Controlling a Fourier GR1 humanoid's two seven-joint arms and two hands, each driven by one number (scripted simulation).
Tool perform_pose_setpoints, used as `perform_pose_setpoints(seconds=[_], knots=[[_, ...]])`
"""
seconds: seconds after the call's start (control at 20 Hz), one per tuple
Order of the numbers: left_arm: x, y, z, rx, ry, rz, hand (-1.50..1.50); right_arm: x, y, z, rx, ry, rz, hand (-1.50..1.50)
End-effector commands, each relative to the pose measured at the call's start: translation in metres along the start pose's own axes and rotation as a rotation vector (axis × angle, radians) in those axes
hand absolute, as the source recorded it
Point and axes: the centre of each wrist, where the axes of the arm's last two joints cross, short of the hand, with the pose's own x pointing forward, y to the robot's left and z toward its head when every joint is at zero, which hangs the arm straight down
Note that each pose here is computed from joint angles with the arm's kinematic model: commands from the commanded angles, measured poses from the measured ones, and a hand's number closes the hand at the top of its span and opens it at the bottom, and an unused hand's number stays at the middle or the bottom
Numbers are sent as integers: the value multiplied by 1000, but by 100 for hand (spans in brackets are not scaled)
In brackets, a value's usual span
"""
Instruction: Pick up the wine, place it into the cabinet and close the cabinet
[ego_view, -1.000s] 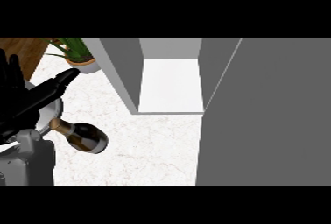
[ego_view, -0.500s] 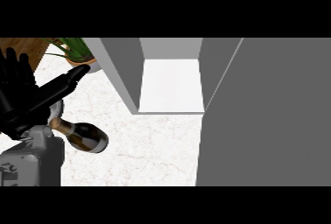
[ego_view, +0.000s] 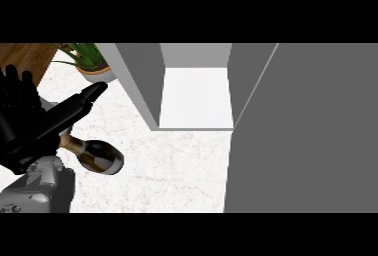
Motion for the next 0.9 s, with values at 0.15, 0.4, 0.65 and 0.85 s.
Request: perform_pose_setpoints(seconds=[0.15,0.4,0.65,0.85], knots=[[6,32,-8,54,15,-40,-150,9,0,-5,-3,-12,1,-150],[-10,45,17,89,28,-65,-150,6,2,-18,-4,-5,-2,-150],[-40,65,15,109,30,-68,-150,19,-11,-6,-1,-22,1,-150],[-38,76,17,136,85,-114,-150,-1,9,7,-2,-22,2,-150]])
